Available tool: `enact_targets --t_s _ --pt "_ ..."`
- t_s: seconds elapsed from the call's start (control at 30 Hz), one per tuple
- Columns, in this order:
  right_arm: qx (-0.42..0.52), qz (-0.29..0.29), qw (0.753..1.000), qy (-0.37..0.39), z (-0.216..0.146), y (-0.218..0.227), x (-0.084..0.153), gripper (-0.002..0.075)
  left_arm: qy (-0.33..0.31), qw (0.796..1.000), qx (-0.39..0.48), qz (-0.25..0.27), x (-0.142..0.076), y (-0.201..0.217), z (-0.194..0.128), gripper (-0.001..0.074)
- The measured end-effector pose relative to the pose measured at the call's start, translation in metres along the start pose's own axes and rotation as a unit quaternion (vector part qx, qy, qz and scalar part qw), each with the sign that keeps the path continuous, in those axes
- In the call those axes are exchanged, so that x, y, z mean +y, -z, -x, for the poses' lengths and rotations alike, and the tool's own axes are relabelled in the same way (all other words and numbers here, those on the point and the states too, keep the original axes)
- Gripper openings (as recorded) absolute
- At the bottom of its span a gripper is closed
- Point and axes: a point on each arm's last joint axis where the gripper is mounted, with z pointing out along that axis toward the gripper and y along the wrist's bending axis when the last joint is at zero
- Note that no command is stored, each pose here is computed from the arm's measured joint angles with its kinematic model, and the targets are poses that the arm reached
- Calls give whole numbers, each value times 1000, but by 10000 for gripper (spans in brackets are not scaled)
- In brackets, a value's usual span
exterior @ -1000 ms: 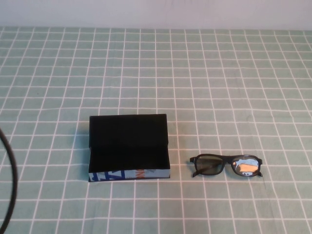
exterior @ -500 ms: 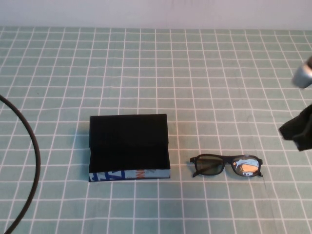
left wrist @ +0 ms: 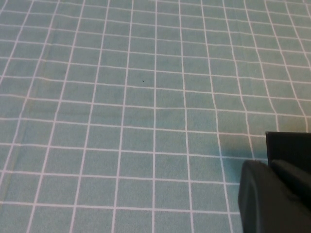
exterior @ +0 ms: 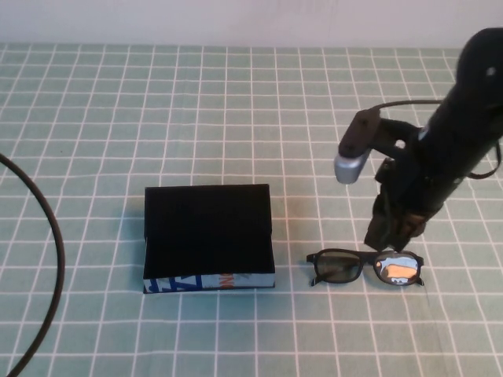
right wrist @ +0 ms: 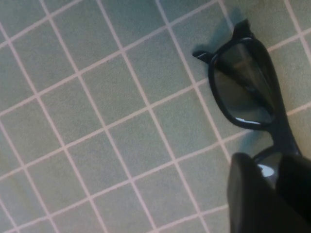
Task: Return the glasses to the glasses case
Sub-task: Pick up the glasses from the table
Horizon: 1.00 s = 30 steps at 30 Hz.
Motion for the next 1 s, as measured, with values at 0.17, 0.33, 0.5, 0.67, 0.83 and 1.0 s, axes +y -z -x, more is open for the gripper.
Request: enact_targets --t_s 0.17,0.33,0.5,0.67,0.83,1.0 --pt "24 12 1000 -8 5 -22 -14 325 0 1000 1 0 0 0 0 -1" --pt "44 6 999 -8 4 -39 -25 402 0 1000 1 0 0 0 0 -1" --pt "46 2 999 -12 5 -56 -33 407 0 1000 4 1 0 0 -1 -1" --pt "56 9 998 -16 3 -73 -40 399 0 1000 5 1 0 0 -1 -1" --pt "67 18 997 -19 2 -84 -43 272 0 1000 5 2 0 0 -1 -1" --pt "76 35 996 -19 1 -86 -41 63 0 1000 6 2 0 0 -1 -1"
